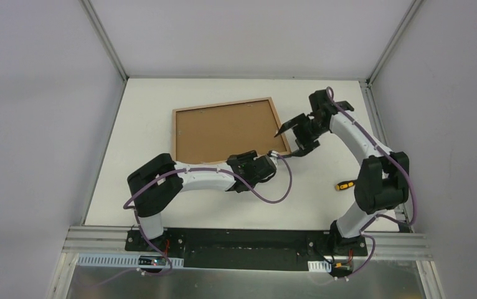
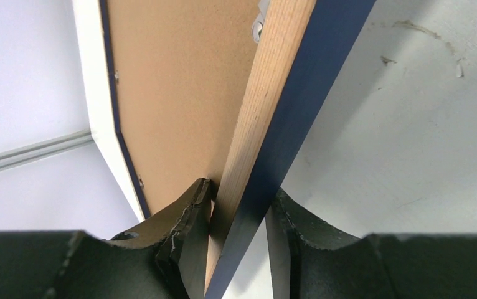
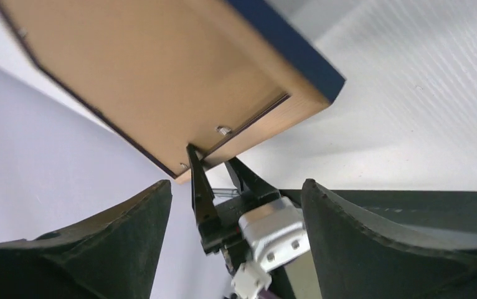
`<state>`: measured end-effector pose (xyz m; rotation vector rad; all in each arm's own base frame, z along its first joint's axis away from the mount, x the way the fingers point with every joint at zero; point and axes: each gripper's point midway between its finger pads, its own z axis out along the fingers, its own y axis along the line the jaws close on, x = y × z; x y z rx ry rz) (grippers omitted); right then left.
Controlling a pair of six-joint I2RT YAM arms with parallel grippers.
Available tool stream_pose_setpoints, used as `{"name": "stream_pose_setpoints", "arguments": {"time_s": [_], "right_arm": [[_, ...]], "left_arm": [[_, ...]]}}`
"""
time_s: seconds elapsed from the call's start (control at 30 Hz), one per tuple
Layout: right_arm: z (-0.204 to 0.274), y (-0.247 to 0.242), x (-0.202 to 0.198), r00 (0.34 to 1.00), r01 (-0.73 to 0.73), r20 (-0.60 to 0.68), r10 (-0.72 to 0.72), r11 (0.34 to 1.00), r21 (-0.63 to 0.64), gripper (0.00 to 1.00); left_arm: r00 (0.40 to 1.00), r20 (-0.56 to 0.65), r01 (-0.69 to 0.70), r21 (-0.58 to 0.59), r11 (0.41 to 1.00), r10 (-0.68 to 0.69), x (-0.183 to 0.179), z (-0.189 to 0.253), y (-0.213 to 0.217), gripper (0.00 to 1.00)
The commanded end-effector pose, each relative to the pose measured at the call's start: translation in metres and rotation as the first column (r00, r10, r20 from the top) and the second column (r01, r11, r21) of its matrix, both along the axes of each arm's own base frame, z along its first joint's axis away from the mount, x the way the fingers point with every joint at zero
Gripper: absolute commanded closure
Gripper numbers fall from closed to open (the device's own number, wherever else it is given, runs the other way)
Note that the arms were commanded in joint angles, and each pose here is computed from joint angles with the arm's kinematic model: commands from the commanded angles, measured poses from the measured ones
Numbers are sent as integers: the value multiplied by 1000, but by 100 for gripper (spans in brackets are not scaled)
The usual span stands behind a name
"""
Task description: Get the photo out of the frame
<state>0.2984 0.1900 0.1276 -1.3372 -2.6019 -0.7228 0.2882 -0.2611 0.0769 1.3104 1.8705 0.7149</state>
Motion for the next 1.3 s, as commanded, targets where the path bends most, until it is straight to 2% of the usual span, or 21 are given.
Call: {"name": "stream_pose_setpoints", "arguments": {"time_s": [0.0,0.17,0.37,0.5,0.57,0.87,1.27], "right_arm": [[63,-29,-16,946,-196,226,232,966,-169,19],[115,-65,-29,876,-164,383,294,927,-336,15],[149,-100,-52,840,-70,469,272,912,-404,14],[166,-118,-77,827,-48,480,292,888,-458,14],[169,-125,-93,818,-40,488,303,877,-478,12],[139,-126,-145,827,-84,464,317,886,-456,10],[133,-113,-138,835,-137,445,323,906,-401,10]], "left_arm": [[992,113,-36,-111,993,49,8,63,-3,84],[989,130,-56,-143,988,75,9,98,-9,86],[974,199,-85,-139,987,112,16,147,-11,96],[960,248,-107,-105,989,130,20,180,-10,100],[956,256,-111,-128,986,141,21,193,-11,100],[964,203,-136,-181,974,172,15,222,-15,100],[949,207,-162,-321,933,236,16,265,-15,100]]}}
